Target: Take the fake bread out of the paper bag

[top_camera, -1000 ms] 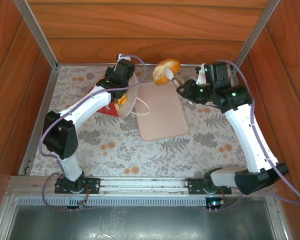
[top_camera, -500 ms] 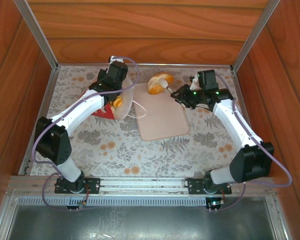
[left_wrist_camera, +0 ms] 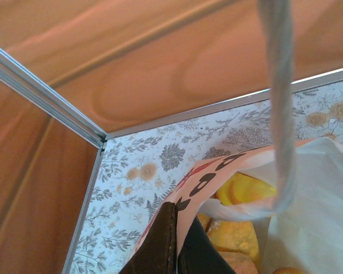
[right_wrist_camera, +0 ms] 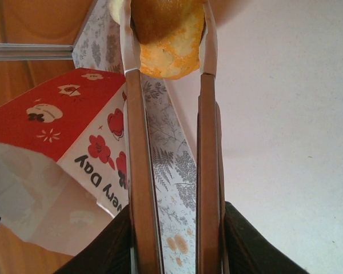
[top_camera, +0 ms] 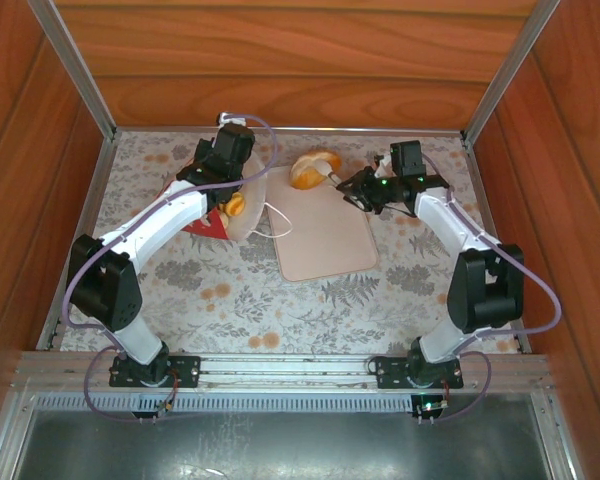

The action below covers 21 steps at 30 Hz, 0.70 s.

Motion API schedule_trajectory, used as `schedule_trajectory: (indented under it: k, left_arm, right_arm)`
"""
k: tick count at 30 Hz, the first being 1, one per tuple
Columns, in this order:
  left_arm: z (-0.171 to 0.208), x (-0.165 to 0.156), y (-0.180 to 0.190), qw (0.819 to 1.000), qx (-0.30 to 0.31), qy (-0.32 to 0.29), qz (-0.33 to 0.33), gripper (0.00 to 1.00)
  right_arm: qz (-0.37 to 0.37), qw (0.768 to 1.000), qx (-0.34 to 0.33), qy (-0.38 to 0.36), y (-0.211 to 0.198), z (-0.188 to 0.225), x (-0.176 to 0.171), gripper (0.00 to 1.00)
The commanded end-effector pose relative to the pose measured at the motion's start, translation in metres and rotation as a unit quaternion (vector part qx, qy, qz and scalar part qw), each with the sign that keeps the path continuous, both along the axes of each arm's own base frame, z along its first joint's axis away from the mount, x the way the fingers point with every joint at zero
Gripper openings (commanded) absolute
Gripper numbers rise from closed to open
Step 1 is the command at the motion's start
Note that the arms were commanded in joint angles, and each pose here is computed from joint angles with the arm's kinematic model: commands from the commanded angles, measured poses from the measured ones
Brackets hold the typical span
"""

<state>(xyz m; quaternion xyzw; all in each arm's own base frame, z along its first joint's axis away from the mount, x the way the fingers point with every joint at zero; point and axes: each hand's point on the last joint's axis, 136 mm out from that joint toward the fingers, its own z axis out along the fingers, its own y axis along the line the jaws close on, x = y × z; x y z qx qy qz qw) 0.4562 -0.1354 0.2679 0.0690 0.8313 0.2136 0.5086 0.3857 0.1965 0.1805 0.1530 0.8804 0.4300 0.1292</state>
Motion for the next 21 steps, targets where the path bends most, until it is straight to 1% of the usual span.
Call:
schedule_trajectory:
  k: [1,2,4,12,15,18,21]
  left_arm:
    - [0.019,-0.001,0.005,0.999,-0.019,-0.027,0.008,0.00]
    - [0.019,-0.001,0.005,0.999,-0.019,-0.027,0.008,0.00]
    - [0.019,-0.001,0.005,0.999,-0.020,-0.028,0.007,0.00]
    - [0.018,0.001,0.003,0.999,-0.021,-0.027,0.005,0.00]
    - [0.019,0.002,0.002,0.999,-0.023,-0.028,0.004,0.00]
    - [0.019,0.003,0.001,0.999,-0.023,-0.028,0.004,0.00]
    - [0.019,0.004,0.001,0.999,-0.022,-0.028,0.004,0.00]
  right_arm:
    - [0.017,0.999,0.034,-0.022,0.005,0.011,0.010,0.23]
    - [0.018,0.999,0.036,-0.022,0.004,0.010,0.011,0.23]
    - [0.016,0.999,0.036,-0.007,0.002,-0.004,0.016,0.23]
    - [0.019,0.999,0.045,0.015,-0.005,-0.023,0.025,0.26]
    - [0.018,0.999,0.041,0.022,-0.008,-0.029,0.027,0.30]
    - [0.015,0.999,0.030,0.024,-0.013,-0.032,0.030,0.36]
    - [0.011,0.999,0.018,0.025,-0.020,-0.035,0.034,0.40]
